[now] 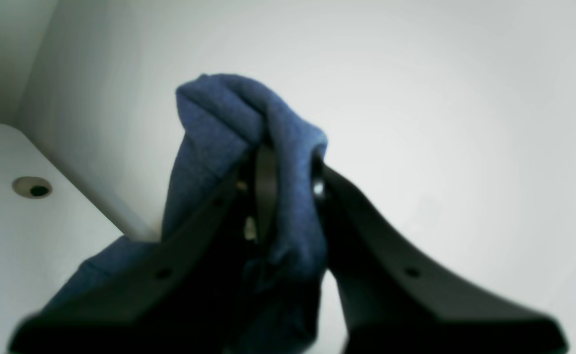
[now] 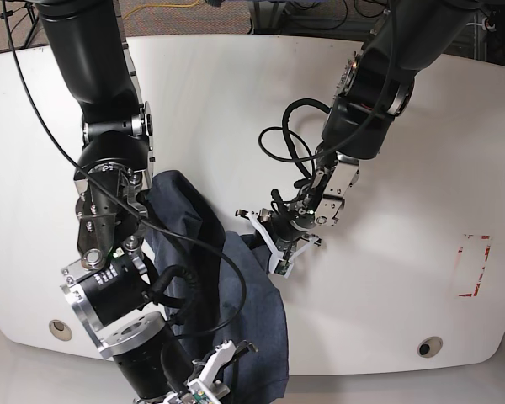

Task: Layout the t-shirt on the table in an organized manner, then fold the t-shirt properly
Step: 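Pull the grasped edge with the left gripper away from the right gripper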

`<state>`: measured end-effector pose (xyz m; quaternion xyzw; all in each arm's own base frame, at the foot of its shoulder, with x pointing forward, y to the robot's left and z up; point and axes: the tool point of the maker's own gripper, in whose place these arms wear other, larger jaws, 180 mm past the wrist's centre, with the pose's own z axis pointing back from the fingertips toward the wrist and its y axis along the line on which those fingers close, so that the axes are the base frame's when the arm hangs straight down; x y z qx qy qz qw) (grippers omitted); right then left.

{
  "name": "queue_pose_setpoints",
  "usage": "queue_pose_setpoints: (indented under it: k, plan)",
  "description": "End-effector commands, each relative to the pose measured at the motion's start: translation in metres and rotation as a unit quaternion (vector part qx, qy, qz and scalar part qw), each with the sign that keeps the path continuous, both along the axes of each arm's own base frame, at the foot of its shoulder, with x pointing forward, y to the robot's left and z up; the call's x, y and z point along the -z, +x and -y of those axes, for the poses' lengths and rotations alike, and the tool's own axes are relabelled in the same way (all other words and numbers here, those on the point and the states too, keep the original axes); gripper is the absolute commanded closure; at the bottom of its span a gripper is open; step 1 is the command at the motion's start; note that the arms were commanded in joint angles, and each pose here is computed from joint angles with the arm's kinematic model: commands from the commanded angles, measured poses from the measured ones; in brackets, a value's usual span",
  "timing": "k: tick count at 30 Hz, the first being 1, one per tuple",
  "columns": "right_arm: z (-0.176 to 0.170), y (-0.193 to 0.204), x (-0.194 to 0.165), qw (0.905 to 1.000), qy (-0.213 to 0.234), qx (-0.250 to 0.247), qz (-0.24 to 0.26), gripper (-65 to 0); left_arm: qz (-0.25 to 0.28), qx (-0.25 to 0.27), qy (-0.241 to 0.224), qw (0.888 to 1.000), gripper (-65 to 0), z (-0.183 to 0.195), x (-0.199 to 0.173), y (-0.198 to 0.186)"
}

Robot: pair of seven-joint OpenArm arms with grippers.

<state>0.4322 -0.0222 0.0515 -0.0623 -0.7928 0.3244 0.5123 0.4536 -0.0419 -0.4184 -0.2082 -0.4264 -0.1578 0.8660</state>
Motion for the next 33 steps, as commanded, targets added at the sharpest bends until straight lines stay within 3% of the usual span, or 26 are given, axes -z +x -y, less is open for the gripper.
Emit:
queue_pose_setpoints:
  k: [1, 6, 13, 20, 33]
  plan:
    - [0.0, -0.008, -0.025, 0.9992, 0.013, -0.007, 0.038, 0.0, 0.015, 0.004, -0.001, 1.0, -1.3, 0.002, -0.015, 0.011]
    - [0.001, -0.007, -0.026, 0.9992, 0.012, -0.005, 0.038, 0.0, 0.031, 0.006, -0.009, 0.999, -0.3, 0.002, -0.02, 0.002]
    - [0.016, -0.005, -0.03, 0.9988, 0.026, 0.01, 0.04, 0.0, 0.053, -0.002, 0.019, 0.998, -0.3, -0.04, -0.032, -0.008]
    - [0.04, -0.002, -0.035, 0.9973, 0.05, 0.034, 0.042, 0.0, 0.073, -0.044, 0.033, 0.996, -0.3, -0.094, -0.058, -0.02]
    - [0.07, 0.006, -0.034, 0.9953, 0.058, 0.068, 0.036, 0.0, 0.151, -0.107, 0.091, 0.979, -0.3, -0.181, -0.145, -0.046]
